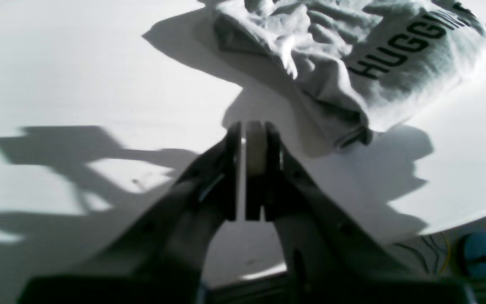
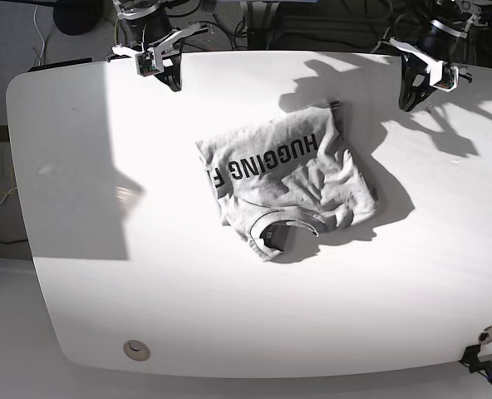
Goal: Fold the T-shirt properly
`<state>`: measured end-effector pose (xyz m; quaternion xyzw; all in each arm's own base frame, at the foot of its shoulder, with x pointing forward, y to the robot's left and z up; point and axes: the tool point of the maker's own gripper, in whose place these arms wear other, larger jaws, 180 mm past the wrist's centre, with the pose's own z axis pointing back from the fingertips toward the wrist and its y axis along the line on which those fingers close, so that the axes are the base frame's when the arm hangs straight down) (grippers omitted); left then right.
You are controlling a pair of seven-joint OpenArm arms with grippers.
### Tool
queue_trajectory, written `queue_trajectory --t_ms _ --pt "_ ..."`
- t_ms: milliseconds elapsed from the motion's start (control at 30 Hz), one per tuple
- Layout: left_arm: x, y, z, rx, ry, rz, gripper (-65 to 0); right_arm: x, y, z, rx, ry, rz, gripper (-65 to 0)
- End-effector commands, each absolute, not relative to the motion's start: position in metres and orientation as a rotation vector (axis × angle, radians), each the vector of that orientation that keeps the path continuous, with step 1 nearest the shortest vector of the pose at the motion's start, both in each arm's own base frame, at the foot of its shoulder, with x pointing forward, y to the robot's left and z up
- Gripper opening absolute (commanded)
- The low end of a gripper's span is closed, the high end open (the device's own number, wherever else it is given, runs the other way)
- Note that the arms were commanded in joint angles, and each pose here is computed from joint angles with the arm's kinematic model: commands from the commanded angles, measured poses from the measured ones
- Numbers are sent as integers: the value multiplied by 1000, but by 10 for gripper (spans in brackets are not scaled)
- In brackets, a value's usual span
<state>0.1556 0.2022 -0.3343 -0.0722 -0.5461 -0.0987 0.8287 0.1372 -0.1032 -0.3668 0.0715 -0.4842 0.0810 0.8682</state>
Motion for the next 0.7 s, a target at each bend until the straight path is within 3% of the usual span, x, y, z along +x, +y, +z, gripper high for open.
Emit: queue_trajectory --t_ms 0,200,467,667 --pt "135 197 -328 -181 -1180 -163 -649 115 -99 -365 144 -987 173 -650" --pt "70 189 -348 -206 -1040 -58 -649 61 -95 -375 151 -868 132 -650" --pt "-16 183 -429 -264 -761 149 -649 -15 -101 -426 140 -625 122 -650" --pt "-34 166 -477 -332 -660 222 -649 -54 -111 -483 119 -475 119 -650"
